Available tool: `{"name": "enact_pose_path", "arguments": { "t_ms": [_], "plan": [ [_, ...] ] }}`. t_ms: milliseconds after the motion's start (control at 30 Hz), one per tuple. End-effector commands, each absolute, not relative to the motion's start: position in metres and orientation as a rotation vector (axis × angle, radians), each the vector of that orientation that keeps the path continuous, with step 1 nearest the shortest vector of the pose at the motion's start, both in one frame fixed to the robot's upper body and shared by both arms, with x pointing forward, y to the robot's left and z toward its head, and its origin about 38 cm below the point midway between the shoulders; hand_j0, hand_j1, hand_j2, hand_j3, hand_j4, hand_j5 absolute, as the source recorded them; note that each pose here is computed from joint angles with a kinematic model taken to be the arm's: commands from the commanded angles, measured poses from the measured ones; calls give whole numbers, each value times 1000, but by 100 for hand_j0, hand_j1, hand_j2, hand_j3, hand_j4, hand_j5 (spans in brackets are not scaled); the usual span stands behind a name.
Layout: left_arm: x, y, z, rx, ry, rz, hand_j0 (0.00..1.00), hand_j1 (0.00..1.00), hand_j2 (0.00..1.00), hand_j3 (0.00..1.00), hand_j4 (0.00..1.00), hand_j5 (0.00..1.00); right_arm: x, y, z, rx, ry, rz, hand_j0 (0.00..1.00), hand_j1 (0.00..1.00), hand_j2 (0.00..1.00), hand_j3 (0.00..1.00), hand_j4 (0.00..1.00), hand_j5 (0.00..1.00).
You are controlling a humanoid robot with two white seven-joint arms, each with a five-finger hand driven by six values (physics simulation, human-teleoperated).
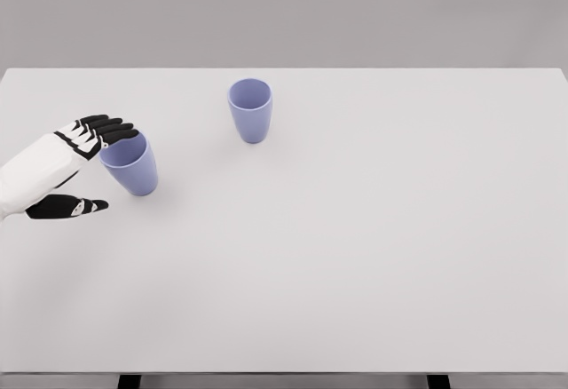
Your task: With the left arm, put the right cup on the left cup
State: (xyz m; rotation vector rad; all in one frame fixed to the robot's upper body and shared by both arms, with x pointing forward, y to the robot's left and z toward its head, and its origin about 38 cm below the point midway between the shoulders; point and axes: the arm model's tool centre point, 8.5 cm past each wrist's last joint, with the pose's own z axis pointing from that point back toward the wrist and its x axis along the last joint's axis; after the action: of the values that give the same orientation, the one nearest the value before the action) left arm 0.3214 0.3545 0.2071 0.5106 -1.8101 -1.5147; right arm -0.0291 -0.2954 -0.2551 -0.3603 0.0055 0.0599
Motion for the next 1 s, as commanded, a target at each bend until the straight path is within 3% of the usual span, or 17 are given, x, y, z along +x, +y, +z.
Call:
{"name": "enact_pose_path", "arguments": {
  "t_ms": [0,533,967],
  "plan": [
    [322,355,207,507,-1812,-1508,100,100,100,100,100,100,-29,-295,-255,-360,5,59,100,100,100,100,100,100],
    [322,364,240,443,-1864,-1516,100,100,100,100,100,100,-29,-295,-255,-361,5,58,100,100,100,100,100,100],
    [356,322,298,371,-1947,-1741,100,100,100,100,100,100,-29,-295,-255,-361,7,60,100,100,100,100,100,100]
  ]
}}
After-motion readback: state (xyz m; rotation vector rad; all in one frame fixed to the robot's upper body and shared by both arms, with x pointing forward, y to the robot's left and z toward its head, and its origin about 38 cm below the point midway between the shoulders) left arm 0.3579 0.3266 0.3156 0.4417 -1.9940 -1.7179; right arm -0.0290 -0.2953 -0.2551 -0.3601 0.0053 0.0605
